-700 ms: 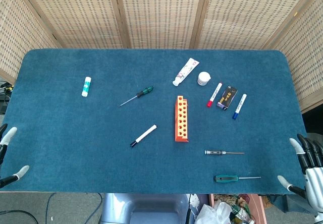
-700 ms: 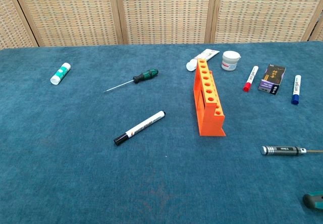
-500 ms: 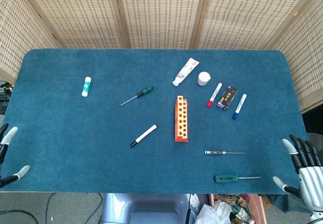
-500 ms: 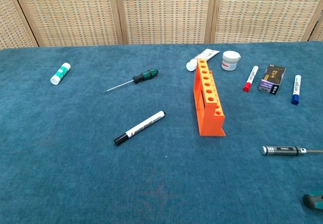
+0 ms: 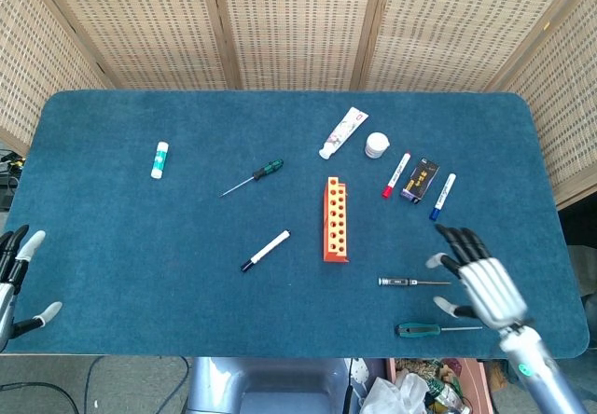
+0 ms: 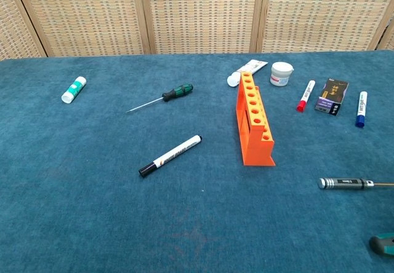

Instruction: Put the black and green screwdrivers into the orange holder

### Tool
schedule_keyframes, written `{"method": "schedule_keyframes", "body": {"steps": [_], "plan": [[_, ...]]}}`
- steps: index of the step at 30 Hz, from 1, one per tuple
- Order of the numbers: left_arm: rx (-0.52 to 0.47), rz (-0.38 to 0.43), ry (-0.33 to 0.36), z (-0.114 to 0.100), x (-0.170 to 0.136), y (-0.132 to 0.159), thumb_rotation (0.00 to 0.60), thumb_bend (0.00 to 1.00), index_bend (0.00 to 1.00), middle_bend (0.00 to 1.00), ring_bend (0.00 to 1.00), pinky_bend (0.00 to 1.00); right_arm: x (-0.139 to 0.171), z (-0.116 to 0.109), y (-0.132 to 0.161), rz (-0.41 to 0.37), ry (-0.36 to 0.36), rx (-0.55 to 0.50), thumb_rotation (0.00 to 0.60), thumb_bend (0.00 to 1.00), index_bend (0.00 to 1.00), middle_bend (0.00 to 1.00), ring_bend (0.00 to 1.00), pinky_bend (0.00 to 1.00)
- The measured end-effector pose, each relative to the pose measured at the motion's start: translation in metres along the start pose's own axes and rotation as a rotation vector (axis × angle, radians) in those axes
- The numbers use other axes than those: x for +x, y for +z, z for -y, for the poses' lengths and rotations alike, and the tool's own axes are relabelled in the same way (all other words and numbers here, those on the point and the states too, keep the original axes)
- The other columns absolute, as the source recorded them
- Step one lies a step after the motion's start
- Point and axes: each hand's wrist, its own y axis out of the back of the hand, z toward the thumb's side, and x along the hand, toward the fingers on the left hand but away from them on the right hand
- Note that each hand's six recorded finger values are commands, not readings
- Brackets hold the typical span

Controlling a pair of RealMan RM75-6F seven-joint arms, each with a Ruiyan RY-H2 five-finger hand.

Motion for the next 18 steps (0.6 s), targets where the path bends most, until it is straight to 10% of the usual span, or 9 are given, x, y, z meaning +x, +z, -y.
{"method": "schedule_keyframes", "body": {"steps": [18], "plan": [[-0.018,-0.033,-0.014,-0.001,0.008,-0.008,0.6,0.0,0.0,0.0,0.0,0.0,-0.065,0.092,0.036,0.054,0.221,0.004,0.6,0.28,0.42,0.0,0.0,0.0]]}}
